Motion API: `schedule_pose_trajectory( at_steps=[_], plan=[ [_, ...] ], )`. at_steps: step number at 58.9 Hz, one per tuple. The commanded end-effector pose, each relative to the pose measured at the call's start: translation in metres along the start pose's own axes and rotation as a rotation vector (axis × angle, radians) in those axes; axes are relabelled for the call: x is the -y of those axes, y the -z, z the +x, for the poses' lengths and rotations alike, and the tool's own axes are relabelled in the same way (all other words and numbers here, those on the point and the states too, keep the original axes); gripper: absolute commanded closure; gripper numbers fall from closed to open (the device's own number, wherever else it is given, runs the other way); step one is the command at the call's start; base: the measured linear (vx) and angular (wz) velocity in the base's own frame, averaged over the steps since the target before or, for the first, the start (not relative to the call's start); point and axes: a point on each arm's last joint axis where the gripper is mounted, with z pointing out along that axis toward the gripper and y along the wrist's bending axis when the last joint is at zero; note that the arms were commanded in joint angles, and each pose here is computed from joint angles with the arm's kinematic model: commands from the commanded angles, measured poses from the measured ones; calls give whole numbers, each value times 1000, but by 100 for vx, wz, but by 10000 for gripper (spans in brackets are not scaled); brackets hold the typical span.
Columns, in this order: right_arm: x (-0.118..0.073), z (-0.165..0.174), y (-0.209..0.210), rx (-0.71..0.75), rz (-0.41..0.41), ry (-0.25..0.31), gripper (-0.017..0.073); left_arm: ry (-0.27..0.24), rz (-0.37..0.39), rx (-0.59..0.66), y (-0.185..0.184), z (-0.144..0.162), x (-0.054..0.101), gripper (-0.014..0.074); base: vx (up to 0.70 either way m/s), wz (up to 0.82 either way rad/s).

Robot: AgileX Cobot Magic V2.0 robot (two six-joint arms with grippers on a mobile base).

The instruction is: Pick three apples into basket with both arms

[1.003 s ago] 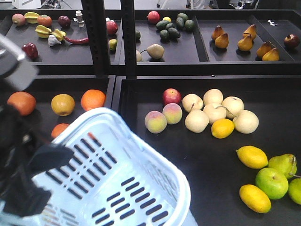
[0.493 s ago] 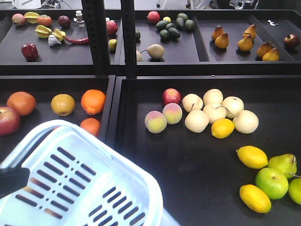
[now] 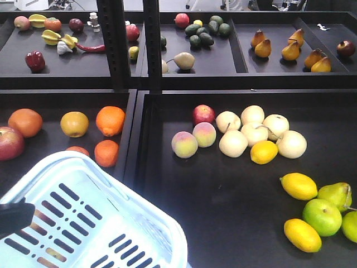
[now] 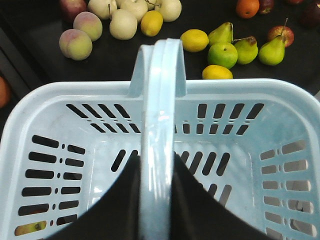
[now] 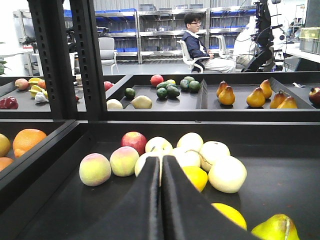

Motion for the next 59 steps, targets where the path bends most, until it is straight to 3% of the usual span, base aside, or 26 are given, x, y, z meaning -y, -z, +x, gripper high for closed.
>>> schedule_pose_trajectory(
  at_steps=[1, 59],
  plan=[
    [0, -4, 1, 74, -2, 16, 564, 15, 28, 112, 7, -12, 3, 601, 0, 0],
    [0, -4, 1, 74, -2, 16, 564, 14, 28, 112, 7, -12, 3, 599, 0, 0]
  ],
)
